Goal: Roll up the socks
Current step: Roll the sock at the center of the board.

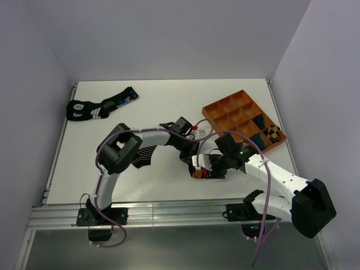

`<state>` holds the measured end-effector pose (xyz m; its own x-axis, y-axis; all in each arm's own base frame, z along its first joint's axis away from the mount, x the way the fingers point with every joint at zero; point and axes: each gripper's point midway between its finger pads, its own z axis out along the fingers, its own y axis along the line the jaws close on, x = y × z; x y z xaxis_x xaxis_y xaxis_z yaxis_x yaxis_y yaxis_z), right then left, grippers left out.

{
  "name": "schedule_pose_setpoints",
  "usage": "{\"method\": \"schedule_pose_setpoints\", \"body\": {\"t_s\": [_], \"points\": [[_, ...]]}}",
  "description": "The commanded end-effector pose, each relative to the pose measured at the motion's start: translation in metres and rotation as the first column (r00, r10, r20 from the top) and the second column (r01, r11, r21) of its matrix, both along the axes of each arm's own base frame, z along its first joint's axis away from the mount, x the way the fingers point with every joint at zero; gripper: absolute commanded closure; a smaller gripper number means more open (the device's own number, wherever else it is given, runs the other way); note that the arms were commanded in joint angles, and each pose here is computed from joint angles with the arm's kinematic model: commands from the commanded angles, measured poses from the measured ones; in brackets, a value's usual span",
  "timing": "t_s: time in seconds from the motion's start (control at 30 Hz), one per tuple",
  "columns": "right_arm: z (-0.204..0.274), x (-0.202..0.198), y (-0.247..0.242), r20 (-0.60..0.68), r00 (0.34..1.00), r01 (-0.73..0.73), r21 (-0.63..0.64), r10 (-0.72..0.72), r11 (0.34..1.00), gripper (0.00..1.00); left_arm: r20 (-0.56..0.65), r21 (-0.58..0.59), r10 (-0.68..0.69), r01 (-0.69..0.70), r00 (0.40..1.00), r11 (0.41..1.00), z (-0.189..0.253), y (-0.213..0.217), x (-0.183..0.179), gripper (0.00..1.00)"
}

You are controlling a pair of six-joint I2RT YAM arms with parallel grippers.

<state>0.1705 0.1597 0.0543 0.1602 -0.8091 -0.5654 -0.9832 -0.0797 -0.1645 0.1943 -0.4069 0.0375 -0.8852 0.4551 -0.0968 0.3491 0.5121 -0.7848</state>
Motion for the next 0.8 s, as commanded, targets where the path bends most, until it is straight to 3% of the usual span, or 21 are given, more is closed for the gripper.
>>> {"method": "schedule_pose_setpoints", "body": {"t_s": [0.0,0.53,0.7,0.77], "points": [[-0.002,0.009,0.008,0.049,0.999,-0.003,0.006,0.003,1.0,0.39,-0.046,0.196,0.022,-0.012,0.999,0.981,-0.052,0.03,-0.009,1.0],[-0.027,0.004,0.018,0.039,0.998,-0.051,-0.064,0.054,0.997,0.41,-0.086,0.172,0.039,-0.024,0.996,0.985,-0.056,0.022,0.003,1.0],[-0.03,0.006,0.025,0.008,0.999,-0.04,-0.06,0.04,0.997,0.46,-0.11,0.154,0.066,-0.049,0.992,0.987,-0.055,0.019,0.004,1.0],[-0.029,0.007,0.028,-0.009,1.0,-0.031,-0.053,0.03,0.998,0.52,-0.127,0.161,0.094,-0.073,0.987,0.984,-0.056,0.019,0.002,1.0]]}}
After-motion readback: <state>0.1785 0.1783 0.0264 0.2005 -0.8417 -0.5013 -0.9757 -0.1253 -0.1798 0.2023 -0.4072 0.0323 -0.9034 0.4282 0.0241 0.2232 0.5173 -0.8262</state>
